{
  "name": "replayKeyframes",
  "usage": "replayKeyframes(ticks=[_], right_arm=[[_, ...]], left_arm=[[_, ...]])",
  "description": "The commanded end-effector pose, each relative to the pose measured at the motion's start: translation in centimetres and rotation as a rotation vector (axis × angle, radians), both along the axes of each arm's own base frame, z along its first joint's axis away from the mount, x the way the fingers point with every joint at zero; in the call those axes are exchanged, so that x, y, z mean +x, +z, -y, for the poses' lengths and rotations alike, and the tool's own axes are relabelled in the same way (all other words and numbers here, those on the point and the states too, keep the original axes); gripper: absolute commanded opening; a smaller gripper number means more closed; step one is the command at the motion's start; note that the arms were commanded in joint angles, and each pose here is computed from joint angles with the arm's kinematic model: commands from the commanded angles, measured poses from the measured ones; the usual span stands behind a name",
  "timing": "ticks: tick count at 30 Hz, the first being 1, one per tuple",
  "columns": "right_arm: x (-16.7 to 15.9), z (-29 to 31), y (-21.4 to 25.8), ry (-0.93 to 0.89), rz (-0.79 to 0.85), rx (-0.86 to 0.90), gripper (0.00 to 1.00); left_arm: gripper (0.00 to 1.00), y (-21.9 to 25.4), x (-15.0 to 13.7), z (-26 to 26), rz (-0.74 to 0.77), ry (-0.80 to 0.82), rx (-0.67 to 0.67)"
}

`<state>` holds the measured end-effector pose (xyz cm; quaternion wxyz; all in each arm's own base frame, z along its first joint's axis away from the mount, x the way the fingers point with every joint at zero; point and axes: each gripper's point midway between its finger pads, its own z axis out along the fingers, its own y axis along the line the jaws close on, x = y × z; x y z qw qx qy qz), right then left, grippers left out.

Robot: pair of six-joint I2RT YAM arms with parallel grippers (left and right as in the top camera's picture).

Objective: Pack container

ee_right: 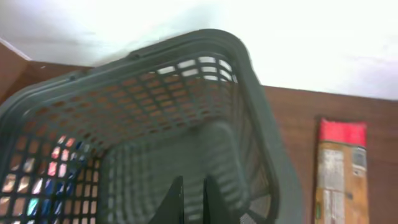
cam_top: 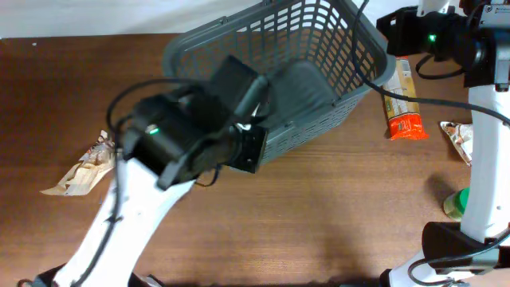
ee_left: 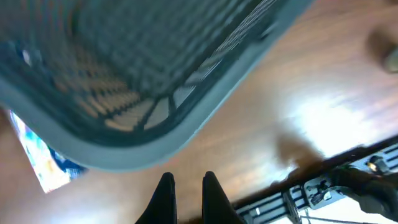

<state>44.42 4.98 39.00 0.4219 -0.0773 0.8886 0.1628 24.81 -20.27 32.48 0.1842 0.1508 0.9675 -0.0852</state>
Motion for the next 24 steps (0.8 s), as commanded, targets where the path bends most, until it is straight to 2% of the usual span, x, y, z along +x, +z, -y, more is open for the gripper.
replayKeyframes(ticks=[1,8,16,24], right_arm=[[0.4,1.3,-1.6,-0.106,-0.054,-0.065,0.04],[0.7,1.2,-2.8,-0.134,-0.081,-0.128,0.04],[1.5,0.9,-5.0,-0.123,-0.141,-0.131,0.04],[1.7,0.9,-6.4,-0.121,-0.181,-0.135,0.04]], left_arm=[[0.02,-1.2,-0.1,-0.5,-0.043,0.11,0.01],[0.01,-1.2,-1.0,1.5,-0.097,0.059,-0.077],[0.02,-1.6,-3.0,3.1,-0.125,0.009,-0.063],[0.02,-4.0,-4.7,3.3,-0.263,0.018,-0.051]])
